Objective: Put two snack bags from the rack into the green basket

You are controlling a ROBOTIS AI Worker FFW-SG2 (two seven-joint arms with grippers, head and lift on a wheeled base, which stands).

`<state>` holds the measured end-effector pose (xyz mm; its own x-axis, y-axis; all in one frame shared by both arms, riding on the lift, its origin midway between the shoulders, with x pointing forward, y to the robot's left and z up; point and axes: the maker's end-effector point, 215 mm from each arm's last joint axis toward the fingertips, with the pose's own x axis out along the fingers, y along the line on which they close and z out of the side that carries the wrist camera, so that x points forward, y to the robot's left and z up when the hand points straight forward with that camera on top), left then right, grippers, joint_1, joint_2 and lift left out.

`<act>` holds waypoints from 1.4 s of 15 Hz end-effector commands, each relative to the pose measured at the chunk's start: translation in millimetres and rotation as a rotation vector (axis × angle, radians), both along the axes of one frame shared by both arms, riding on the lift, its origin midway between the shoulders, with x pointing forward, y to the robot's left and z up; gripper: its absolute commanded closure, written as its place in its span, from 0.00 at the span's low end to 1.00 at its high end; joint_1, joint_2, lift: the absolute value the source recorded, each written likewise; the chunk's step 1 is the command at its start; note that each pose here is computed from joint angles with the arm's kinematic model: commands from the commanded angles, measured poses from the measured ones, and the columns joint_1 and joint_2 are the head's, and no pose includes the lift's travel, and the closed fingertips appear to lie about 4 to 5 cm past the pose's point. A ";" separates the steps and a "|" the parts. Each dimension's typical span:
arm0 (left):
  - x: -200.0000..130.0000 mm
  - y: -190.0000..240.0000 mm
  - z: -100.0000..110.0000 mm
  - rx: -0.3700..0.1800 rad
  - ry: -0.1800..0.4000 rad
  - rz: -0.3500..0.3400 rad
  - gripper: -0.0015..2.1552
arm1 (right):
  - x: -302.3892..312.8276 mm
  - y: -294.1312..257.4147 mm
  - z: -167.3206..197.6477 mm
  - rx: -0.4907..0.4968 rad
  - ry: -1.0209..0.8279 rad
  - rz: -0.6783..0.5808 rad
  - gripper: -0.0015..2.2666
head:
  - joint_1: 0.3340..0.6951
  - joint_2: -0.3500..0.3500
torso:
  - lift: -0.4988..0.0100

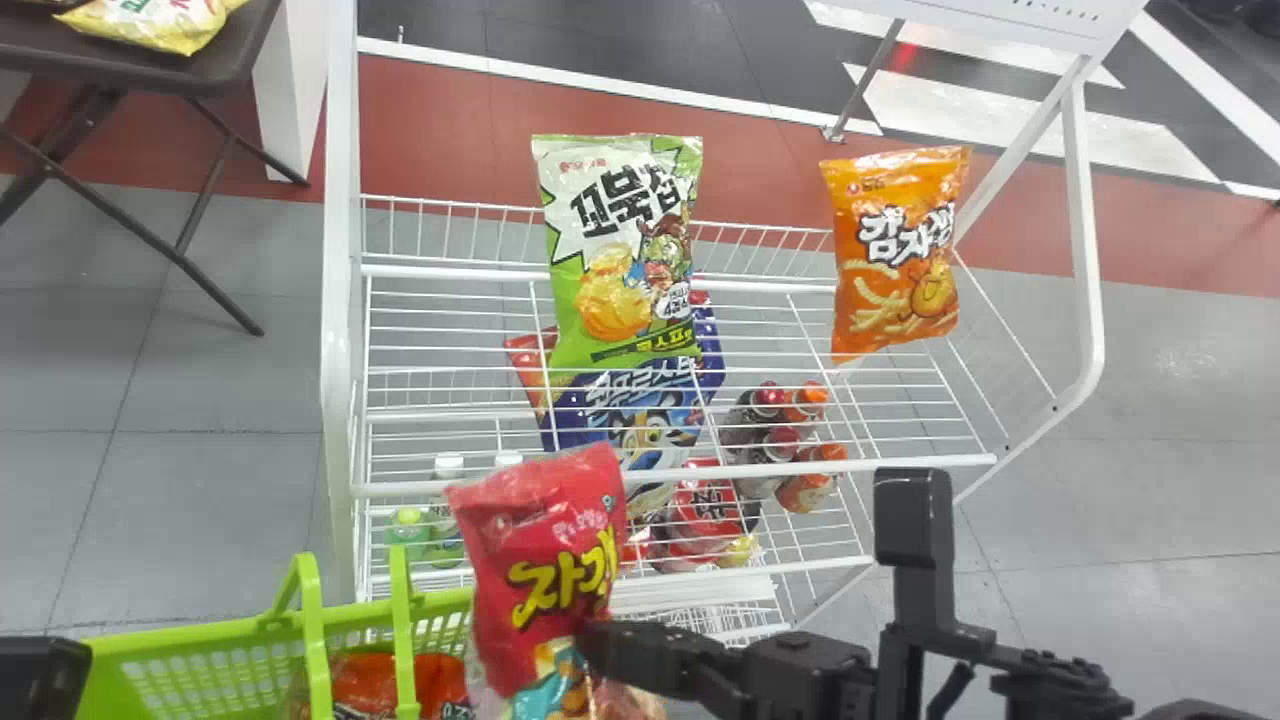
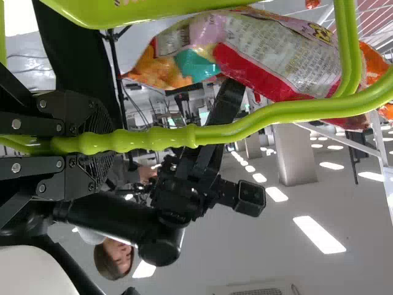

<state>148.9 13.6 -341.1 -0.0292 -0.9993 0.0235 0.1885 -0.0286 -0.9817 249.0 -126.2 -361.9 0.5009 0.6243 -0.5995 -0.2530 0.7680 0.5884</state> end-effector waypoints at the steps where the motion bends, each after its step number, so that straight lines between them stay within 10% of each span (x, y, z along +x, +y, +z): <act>1: 0.3 -0.6 0.6 -0.001 -0.001 -0.001 0.56 | -5.2 21.2 14.6 0.049 -0.019 0.047 0.99 | 1.00 0.00 | 0.97; 8: 2.8 -1.0 0.2 -0.001 -0.003 0.002 0.56 | -37.0 52.8 -22.0 0.087 0.117 0.087 0.99 | 1.00 0.21 | 0.97; 15: 6.4 -1.7 -0.1 0.000 -0.008 -0.001 0.56 | -38.1 11.0 -114.0 -0.072 0.288 0.045 0.99 | 1.00 0.00 | 0.97; 21: 7.4 -1.2 -1.7 0.001 -0.005 0.001 0.56 | -71.7 46.0 -142.2 -0.130 0.356 0.142 0.91 | 1.00 0.05 | 0.97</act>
<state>156.2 11.8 -342.5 -0.0294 -0.9993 0.0223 0.1953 -0.0276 -0.9804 183.2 -83.9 -506.0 0.1691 0.5787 -0.7978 -0.1528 0.8151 0.5588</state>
